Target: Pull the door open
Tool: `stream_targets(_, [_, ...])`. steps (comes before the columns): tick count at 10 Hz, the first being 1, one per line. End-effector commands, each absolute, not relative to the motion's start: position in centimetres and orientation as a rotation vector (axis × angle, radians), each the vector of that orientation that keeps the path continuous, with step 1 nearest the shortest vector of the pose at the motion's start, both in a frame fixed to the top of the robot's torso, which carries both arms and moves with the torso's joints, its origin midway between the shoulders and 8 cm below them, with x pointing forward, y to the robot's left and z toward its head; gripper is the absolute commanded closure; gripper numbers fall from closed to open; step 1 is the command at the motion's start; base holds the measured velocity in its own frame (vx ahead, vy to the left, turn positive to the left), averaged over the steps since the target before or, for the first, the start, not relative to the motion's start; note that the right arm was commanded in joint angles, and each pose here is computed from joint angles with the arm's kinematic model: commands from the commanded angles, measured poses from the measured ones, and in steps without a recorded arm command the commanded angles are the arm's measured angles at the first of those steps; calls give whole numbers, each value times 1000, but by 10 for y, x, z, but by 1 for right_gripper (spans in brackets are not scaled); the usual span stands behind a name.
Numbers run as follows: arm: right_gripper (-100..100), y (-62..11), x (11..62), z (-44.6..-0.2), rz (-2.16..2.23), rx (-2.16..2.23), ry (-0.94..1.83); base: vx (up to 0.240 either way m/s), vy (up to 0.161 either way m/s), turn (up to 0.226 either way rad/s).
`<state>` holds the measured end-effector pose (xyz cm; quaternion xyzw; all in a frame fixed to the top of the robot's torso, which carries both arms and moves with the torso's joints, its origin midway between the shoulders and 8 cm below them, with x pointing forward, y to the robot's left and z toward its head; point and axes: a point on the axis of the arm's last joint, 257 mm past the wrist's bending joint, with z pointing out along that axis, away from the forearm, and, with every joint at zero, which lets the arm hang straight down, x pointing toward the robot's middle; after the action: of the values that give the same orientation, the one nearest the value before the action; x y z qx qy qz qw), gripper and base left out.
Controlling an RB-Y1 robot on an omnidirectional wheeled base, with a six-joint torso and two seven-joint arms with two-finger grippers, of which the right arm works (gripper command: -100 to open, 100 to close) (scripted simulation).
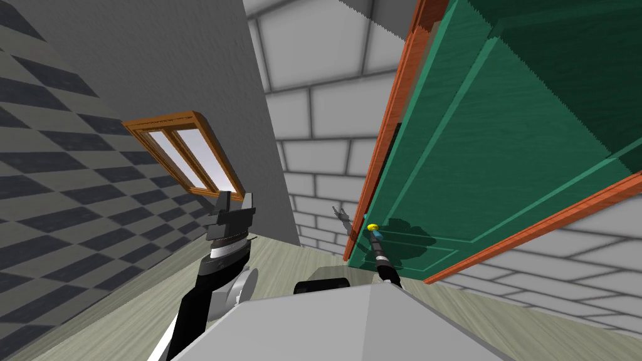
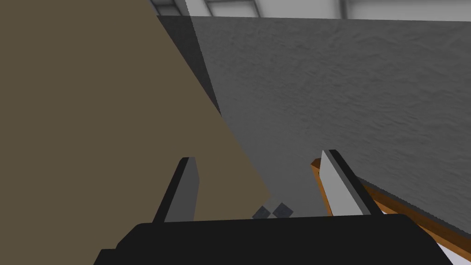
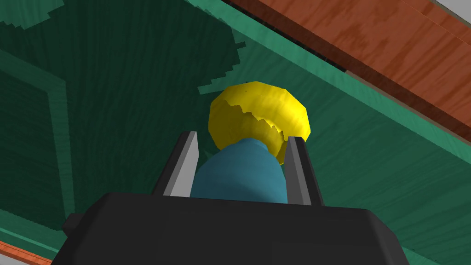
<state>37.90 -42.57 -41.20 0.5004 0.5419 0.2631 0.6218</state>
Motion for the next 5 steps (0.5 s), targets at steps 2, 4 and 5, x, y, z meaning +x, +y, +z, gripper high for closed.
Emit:
stream_targets(2, [100,-443,377,-406,651,1202,1176,-49,-21,65])
stream_targets(4, [100,-443,378,-405,695,1234,1145,-65,-21,84])
stream_targets(5, [100,-443,378,-405,695,1234,1145,-22,-7,-1])
